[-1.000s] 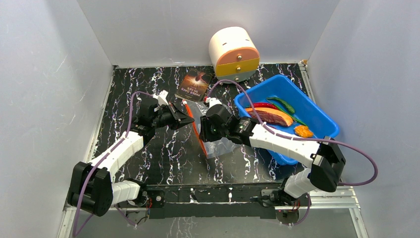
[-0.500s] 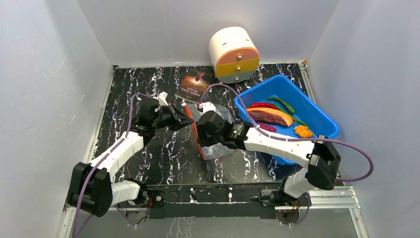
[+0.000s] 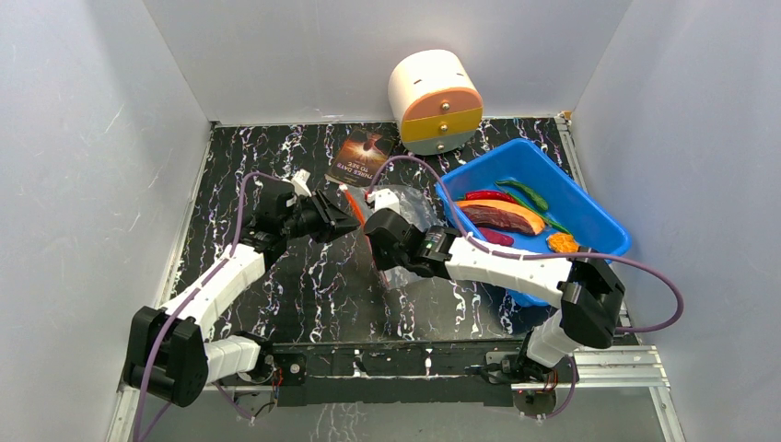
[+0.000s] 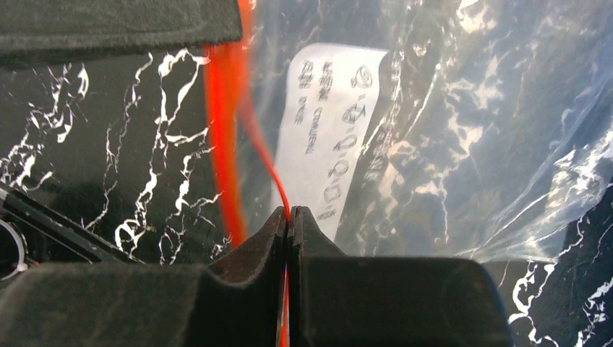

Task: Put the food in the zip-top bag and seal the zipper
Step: Open the zipper of the food storage bag.

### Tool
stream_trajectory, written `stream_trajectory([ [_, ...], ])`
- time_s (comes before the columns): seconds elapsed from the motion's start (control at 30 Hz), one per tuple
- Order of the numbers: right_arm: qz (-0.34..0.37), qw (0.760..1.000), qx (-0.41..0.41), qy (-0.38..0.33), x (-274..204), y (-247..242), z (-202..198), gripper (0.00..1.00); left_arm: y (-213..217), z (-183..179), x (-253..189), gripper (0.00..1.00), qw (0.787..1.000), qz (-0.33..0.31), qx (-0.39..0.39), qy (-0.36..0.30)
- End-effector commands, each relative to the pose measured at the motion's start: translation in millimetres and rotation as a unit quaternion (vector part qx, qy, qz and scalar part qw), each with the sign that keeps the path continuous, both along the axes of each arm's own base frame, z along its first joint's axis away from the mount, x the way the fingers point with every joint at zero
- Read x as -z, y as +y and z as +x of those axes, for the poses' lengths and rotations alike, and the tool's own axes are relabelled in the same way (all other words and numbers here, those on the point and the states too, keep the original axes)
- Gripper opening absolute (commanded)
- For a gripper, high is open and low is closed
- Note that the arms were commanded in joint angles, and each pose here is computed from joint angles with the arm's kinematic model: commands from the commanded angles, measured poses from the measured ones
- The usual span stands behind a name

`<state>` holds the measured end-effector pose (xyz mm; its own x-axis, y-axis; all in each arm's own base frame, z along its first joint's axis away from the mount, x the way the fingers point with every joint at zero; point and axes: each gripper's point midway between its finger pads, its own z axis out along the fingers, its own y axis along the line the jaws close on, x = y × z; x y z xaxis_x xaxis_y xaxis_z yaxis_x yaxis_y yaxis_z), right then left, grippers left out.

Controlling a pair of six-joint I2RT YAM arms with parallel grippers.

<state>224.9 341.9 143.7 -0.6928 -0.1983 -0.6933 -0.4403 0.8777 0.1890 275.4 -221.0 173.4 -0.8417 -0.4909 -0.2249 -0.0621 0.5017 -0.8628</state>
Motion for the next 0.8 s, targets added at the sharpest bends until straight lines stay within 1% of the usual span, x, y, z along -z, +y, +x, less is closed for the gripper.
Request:
stream_trajectory([
  [0.0,0.088,0.993,0.025,-0.08,-62,14,22,0.0,5,-5,-24,0.35,0.999,0.029,0.017,-0.037],
  [0.07,0.097,0.991,0.032,-0.09,-67,13,25,0.0,7,-9,-28,0.44,0.998,0.034,0.022,-0.05],
  [0.1,0.1,0.99,0.034,-0.093,-69,13,25,0.0,7,-11,-32,0.47,0.997,0.031,0.026,-0.059],
  [0.17,0.107,0.989,0.033,-0.095,-72,16,26,0.0,3,-14,-36,0.51,0.996,0.02,0.039,-0.072],
  [0.23,0.112,0.989,0.03,-0.095,-72,19,26,0.0,0,-17,-38,0.53,0.996,0.009,0.051,-0.077],
  [0.53,0.117,0.989,0.017,-0.085,-70,28,25,0.0,-9,-18,-28,0.52,0.994,-0.003,0.083,-0.075],
  [0.67,0.118,0.989,0.016,-0.082,-69,28,23,0.0,-7,-13,-20,0.47,0.994,0.014,0.078,-0.071],
  [0.77,0.117,0.99,0.014,-0.081,-68,28,23,0.0,-7,-11,-18,0.41,0.994,0.017,0.078,-0.072],
])
